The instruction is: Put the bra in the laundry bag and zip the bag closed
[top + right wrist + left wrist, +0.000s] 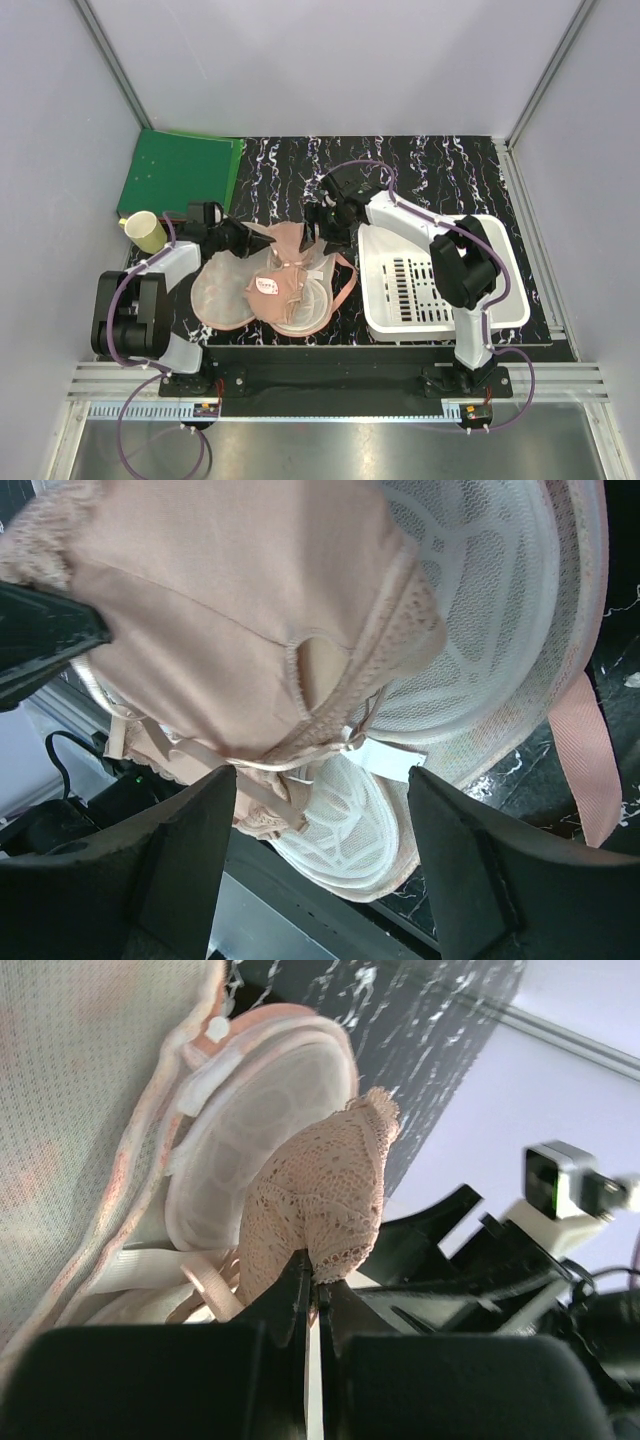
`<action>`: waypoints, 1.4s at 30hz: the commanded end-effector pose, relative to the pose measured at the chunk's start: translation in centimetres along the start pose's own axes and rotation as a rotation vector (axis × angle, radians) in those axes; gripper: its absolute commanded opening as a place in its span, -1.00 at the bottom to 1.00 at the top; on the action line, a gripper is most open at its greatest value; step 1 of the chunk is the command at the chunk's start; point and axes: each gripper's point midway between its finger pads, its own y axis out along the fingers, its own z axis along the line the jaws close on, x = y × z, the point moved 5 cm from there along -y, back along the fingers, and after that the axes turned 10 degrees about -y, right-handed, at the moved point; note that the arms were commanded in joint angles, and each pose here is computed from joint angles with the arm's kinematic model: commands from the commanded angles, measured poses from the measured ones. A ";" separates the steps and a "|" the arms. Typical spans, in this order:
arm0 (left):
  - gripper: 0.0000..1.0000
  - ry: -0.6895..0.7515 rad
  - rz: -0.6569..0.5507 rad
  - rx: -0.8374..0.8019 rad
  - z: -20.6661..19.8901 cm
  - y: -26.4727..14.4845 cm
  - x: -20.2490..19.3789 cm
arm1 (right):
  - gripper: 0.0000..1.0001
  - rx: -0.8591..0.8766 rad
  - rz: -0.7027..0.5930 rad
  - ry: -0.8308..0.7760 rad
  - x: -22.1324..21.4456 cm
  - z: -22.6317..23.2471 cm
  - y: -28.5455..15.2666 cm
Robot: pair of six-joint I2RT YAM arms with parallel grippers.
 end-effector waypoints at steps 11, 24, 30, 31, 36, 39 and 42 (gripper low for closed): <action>-1.00 -0.109 -0.082 0.045 0.5 2.3 -0.3 | 0.54 -0.028 -0.104 -0.036 1.8 0.6 -2.5; 0.28 0.294 -0.045 0.209 0.7 -0.5 -1.7 | 0.54 -0.011 -0.080 -0.079 0.9 0.7 -3.4; 0.45 0.476 -0.105 0.304 0.1 -3.6 -1.6 | 0.54 0.009 -0.089 -0.109 0.4 1.1 -4.6; 0.47 0.514 -0.105 0.315 0.4 -4.0 -1.6 | 0.54 0.019 -0.087 -0.121 0.4 1.3 -4.8; 0.49 0.574 -0.044 0.377 3.8 -5.3 -2.7 | 0.55 0.052 -0.096 -0.168 0.2 2.3 -6.8; 0.49 0.581 0.013 0.411 6.4 -5.1 -3.1 | 0.56 0.082 -0.103 -0.196 -0.2 3.1 -8.2; 0.48 0.587 0.032 0.409 7.5 -4.5 -2.9 | 0.55 0.106 -0.116 -0.212 -0.6 3.6 -9.6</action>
